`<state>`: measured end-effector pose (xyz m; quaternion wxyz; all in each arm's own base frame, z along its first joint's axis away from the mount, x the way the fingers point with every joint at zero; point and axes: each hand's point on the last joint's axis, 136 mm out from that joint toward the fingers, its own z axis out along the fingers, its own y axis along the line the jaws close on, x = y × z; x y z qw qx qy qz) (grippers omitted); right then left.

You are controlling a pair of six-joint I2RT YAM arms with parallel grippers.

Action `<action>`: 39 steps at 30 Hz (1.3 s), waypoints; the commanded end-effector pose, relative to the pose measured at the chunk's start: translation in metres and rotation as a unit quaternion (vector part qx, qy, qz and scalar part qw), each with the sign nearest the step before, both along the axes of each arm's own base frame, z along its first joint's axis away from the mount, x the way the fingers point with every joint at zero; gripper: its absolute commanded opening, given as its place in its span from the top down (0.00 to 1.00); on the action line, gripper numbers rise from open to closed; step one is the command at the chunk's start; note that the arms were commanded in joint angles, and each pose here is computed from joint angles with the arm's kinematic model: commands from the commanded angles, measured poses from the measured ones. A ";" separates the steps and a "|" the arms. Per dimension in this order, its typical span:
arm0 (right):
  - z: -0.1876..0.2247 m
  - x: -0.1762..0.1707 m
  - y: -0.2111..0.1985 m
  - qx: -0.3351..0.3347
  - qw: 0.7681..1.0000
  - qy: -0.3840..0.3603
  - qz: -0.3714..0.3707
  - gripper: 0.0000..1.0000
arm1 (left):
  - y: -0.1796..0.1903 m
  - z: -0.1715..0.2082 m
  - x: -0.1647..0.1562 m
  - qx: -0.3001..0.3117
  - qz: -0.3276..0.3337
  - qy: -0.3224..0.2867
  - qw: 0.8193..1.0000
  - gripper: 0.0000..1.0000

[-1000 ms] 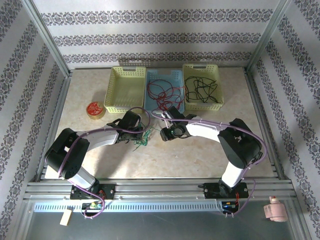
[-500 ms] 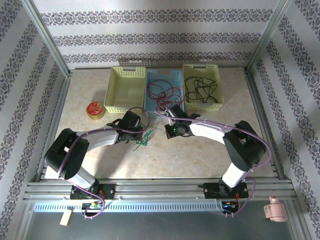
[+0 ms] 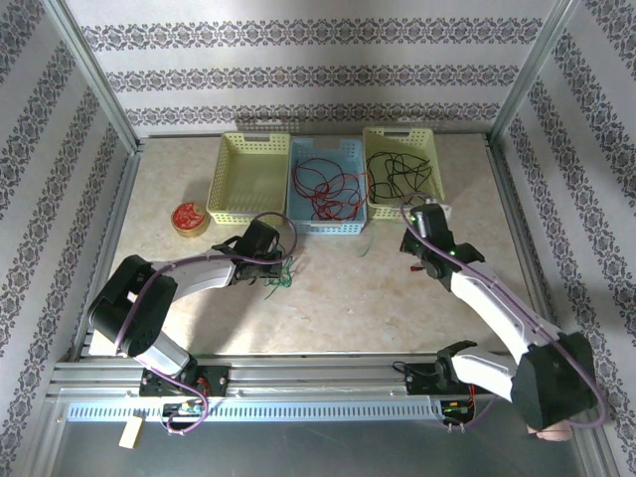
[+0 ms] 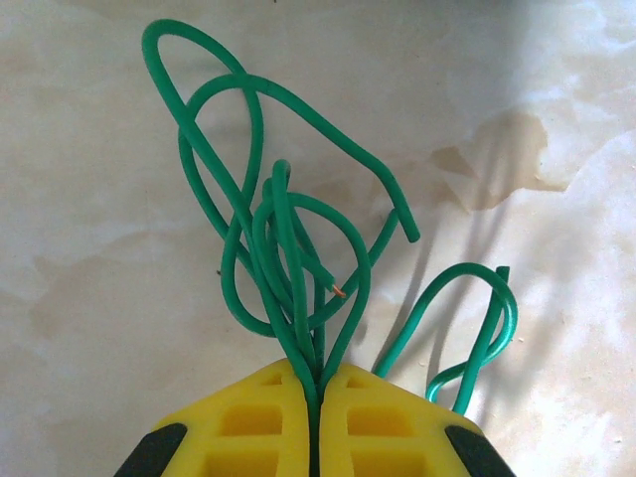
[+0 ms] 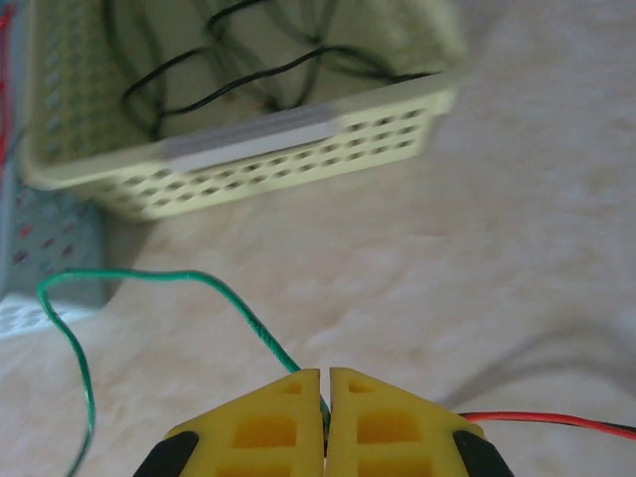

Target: Untangle the cables

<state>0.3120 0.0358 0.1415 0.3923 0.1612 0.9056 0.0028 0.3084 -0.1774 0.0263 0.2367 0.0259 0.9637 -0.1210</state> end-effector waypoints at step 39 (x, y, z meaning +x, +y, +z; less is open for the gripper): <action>0.078 0.216 0.374 0.160 0.931 -0.061 0.322 0.48 | 0.144 0.092 -0.043 0.029 0.326 -0.175 0.929 0.23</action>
